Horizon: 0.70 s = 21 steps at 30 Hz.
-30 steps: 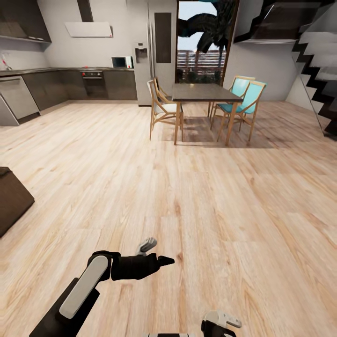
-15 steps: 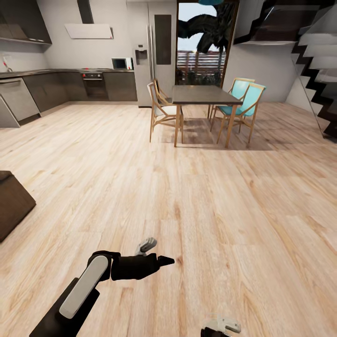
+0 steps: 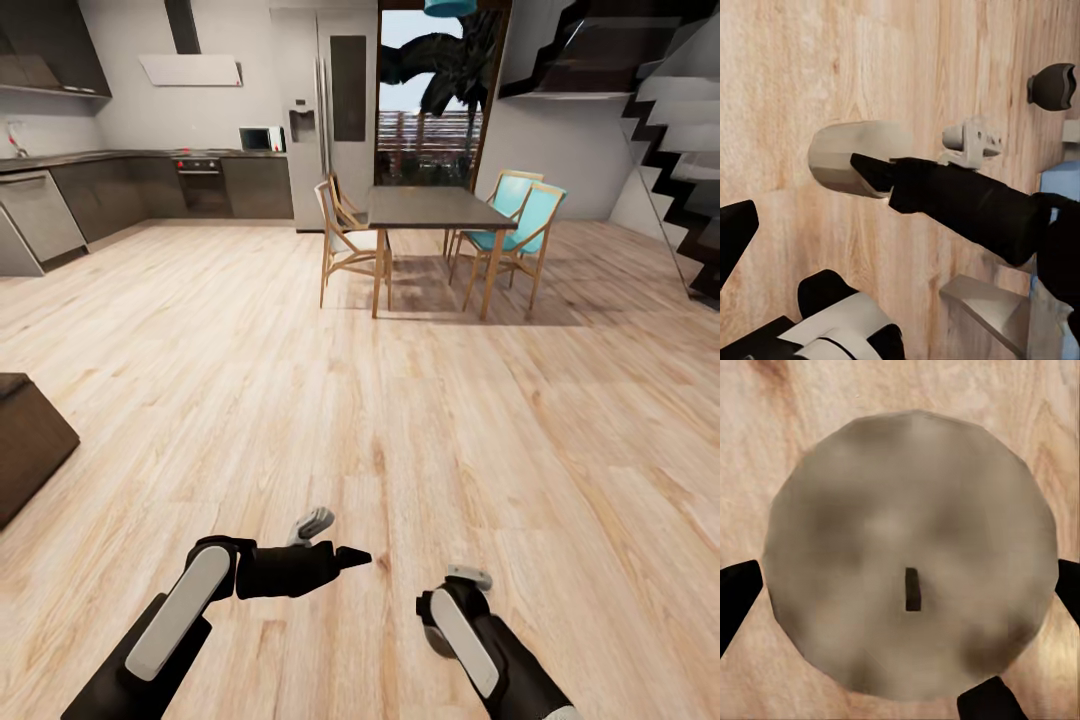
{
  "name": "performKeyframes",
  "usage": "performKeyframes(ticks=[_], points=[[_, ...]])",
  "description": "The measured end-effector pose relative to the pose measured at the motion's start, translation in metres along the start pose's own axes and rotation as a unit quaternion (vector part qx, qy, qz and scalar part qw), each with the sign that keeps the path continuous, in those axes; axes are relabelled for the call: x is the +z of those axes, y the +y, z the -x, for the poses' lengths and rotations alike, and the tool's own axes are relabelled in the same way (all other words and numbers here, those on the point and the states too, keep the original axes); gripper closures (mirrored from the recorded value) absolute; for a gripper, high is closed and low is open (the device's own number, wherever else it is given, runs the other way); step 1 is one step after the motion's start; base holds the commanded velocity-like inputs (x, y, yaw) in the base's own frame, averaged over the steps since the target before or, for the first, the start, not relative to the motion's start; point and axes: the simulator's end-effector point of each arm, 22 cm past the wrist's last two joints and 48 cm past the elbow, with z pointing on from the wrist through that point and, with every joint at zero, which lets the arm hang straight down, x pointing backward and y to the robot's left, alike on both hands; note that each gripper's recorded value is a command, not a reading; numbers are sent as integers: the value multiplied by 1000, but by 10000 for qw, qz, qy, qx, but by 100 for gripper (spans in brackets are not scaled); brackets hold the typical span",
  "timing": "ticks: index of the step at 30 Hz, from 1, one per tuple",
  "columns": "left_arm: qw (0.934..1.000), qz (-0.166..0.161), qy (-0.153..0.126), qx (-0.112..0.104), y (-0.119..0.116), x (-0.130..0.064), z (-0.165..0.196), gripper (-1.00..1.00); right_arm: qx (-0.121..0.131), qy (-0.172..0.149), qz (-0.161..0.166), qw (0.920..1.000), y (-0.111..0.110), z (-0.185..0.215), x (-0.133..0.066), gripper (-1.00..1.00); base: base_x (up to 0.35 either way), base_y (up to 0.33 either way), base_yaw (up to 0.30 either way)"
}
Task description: Place each of the two pumpkins and all three candles from the living room inside a cabinet in the living room (use any cabinet), then make sure every cabinet is closed, and position the cauldron so it is next to a table in the living room.
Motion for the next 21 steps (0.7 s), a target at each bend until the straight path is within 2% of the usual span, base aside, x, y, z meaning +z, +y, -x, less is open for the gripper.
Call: performKeyframes(ticks=[2, 6, 15, 21], points=[[10000, 0, 8, 1, -3, -2, 1, -100, -57, -107, 42, 9999, 3, 15, -16, 100, 0, 0, 0], [10000, 13, -11, -13, -8, -8, 6, -100, -140, -187, 74, 9997, 5, 30, -35, 100, 0, 0, 0], [10000, 51, -52, -31, -19, -22, 16, -100, -205, -181, 77, 9996, 6, 41, -59, 100, 0, 0, 0], [9999, 93, -70, -30, -25, -30, 21, -100, -131, -112, 109, 9998, 4, 44, -69, 100, 0, 0, 0]])
